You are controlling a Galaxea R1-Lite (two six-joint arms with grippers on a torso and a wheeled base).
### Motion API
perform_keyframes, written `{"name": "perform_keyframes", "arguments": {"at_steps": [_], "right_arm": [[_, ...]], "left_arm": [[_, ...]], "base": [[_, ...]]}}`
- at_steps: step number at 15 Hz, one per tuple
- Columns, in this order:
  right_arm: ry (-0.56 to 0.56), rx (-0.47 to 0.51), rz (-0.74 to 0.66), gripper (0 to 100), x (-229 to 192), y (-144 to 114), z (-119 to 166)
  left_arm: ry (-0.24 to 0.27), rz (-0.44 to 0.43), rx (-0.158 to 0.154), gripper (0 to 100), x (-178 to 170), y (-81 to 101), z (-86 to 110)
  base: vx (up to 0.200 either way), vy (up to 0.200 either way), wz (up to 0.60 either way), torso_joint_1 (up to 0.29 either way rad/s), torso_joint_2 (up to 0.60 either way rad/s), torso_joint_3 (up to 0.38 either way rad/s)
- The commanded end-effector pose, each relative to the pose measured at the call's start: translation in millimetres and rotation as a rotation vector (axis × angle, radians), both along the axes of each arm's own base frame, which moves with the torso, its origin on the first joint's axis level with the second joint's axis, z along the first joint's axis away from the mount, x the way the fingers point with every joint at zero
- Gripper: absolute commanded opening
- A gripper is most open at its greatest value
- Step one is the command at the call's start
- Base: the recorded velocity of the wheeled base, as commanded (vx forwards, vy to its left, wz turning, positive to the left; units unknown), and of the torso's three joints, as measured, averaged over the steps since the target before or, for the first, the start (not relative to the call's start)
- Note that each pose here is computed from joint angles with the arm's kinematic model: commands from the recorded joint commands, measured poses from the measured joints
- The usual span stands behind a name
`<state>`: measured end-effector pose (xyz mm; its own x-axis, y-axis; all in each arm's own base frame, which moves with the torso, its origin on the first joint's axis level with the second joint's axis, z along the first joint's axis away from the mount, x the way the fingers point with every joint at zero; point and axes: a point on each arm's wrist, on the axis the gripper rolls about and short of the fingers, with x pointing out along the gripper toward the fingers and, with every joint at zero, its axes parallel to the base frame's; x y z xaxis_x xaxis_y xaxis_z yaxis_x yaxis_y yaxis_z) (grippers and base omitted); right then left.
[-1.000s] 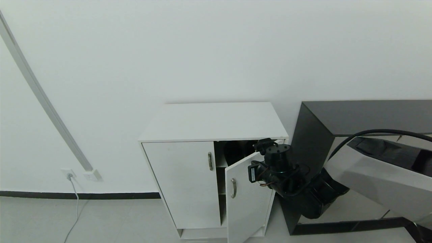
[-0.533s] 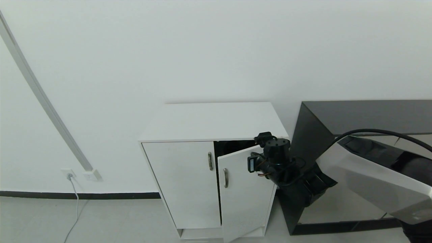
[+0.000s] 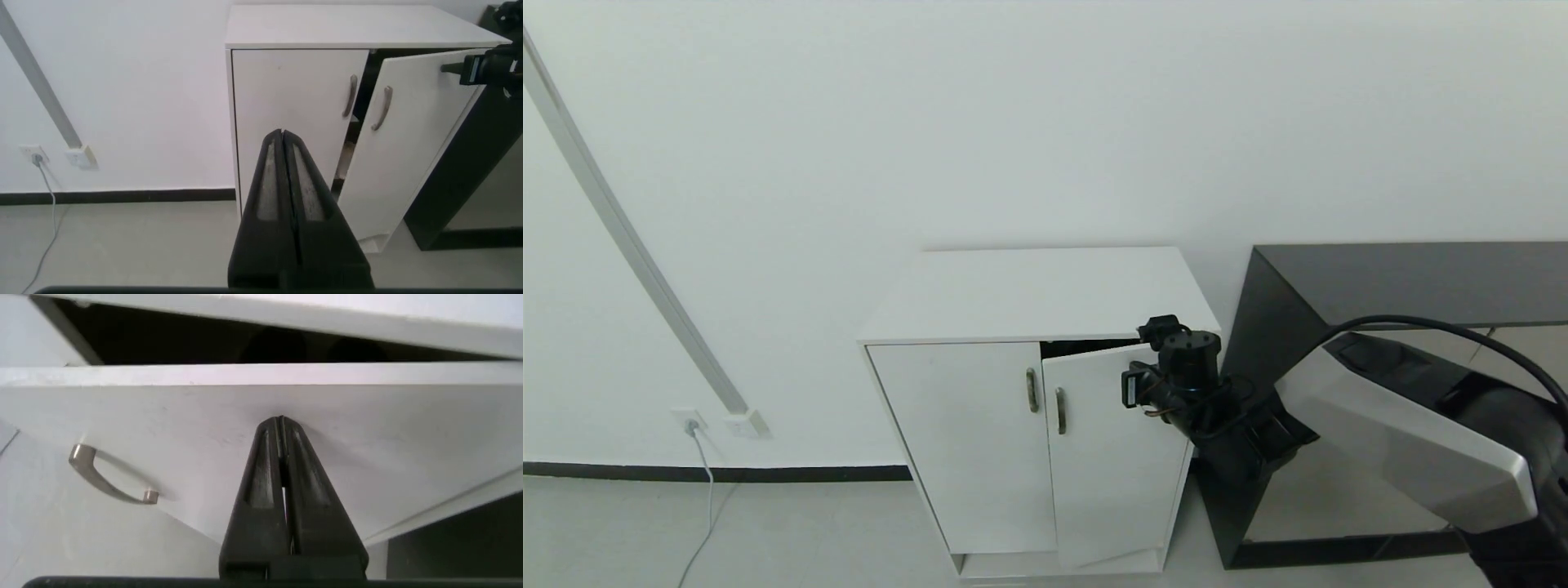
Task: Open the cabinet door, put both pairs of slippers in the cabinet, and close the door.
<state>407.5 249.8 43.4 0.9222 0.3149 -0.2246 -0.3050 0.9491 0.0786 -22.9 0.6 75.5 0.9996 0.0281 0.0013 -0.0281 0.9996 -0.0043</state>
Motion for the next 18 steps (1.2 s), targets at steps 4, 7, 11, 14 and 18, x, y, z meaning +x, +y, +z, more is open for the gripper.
{"name": "perform_keyframes", "arguments": {"at_steps": [4, 7, 11, 14, 18], "right_arm": [[0.002, 0.002, -0.010, 0, 13, -4, -3], [0.000, 0.002, -0.016, 0, 16, -5, -3], [-0.008, -0.004, -0.015, 0, 19, -4, -4], [-0.012, -0.002, -0.015, 0, 20, -3, -3], [-0.013, -0.003, -0.015, 0, 20, -3, -3]], "left_arm": [[0.001, 0.001, -0.002, 0, 0, 0.0, 0.0], [0.001, 0.001, -0.002, 0, 0, 0.0, 0.0], [0.001, 0.001, -0.002, 0, 0, 0.0, 0.0], [0.001, 0.001, -0.002, 0, 0, 0.0, 0.0], [0.001, 0.003, -0.002, 0, 0, 0.1, 0.0]], "base": [[0.000, 0.000, 0.00, 0.000, 0.00, 0.000], [0.000, 0.000, 0.00, 0.000, 0.00, 0.000], [0.000, 0.000, 0.00, 0.000, 0.00, 0.000], [0.000, 0.000, 0.00, 0.000, 0.00, 0.000], [0.000, 0.000, 0.00, 0.000, 0.00, 0.000]]}}
